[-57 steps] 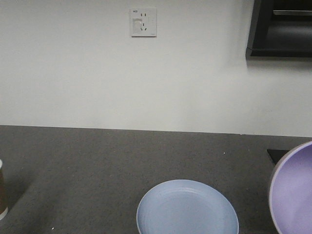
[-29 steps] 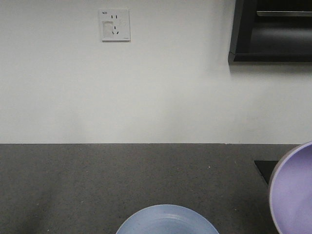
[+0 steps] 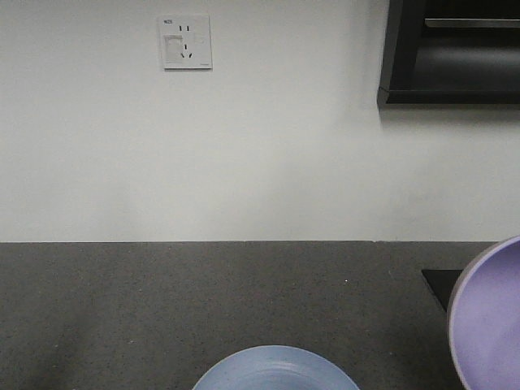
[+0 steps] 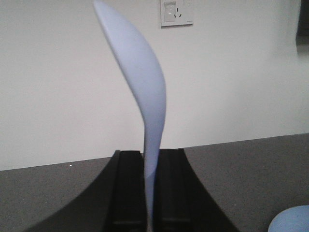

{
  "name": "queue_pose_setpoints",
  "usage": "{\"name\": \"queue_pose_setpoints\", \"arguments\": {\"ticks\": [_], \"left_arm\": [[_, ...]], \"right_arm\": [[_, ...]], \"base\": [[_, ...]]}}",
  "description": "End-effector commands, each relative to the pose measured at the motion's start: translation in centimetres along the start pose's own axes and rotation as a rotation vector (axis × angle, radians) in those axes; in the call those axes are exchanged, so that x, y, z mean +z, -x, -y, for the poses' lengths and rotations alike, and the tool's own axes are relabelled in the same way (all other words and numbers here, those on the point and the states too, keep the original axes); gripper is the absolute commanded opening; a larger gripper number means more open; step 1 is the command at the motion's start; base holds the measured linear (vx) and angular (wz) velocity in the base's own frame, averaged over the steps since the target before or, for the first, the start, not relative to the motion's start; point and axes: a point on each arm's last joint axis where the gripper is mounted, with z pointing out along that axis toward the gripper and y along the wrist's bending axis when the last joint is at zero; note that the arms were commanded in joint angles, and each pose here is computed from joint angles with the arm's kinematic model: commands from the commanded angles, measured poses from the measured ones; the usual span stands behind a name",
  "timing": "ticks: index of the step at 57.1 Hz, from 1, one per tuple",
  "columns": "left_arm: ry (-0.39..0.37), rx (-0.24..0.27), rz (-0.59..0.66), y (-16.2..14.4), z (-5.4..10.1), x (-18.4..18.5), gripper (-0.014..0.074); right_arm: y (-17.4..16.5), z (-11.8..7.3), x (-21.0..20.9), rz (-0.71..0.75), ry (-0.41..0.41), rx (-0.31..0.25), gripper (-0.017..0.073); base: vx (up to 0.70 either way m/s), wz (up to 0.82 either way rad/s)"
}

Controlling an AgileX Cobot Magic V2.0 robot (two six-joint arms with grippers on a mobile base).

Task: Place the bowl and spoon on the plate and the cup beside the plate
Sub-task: 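Lower the held bowl onto the light blue plate with the right gripper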

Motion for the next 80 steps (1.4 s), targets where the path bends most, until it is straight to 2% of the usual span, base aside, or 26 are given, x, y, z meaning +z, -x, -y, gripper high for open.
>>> {"name": "queue_pose_setpoints", "arguments": {"ticks": [1, 34, 47, 57, 64, 73, 77, 80], "left_arm": [[0.006, -0.015, 0.095, 1.4, -0.1, 0.0, -0.0006], [0.007, -0.015, 0.106, 1.5, -0.1, 0.0, -0.0006], [0.007, -0.015, 0.105, 1.5, -0.1, 0.0, -0.0006], [0.007, -0.015, 0.105, 1.5, -0.1, 0.0, -0.0006], [0.006, -0.015, 0.103, 1.5, -0.1, 0.0, -0.0006], [0.007, -0.015, 0.107, 1.5, -0.1, 0.0, -0.0006], [0.007, -0.015, 0.106, 1.5, -0.1, 0.0, -0.0006], [0.007, -0.015, 0.106, 1.5, -0.1, 0.0, -0.0006]], "right_arm": [[1.5, 0.4, -0.3, 0.093, -0.042, 0.007, -0.0009], [1.7, 0.6, -0.3, 0.12, -0.061, 0.008, -0.0009], [1.5, 0.3, 0.2, 0.092, -0.015, 0.068, -0.0009], [0.4, -1.0, 3.2, -0.148, 0.155, 0.04, -0.0009], [-0.2, -2.3, 6.6, -0.375, 0.292, 0.068, -0.0009], [-1.1, -4.0, 11.8, -0.625, 0.385, 0.092, -0.0009], [-1.6, -5.0, 13.7, -0.674, 0.414, 0.094, -0.0009], [-2.1, -5.9, 15.3, -0.716, 0.43, 0.116, -0.0009]], "base": [[0.0, 0.0], [0.0, 0.0], [0.0, 0.0], [0.0, 0.0], [0.0, 0.0], [0.0, 0.0], [0.0, 0.0], [0.0, 0.0]]}}
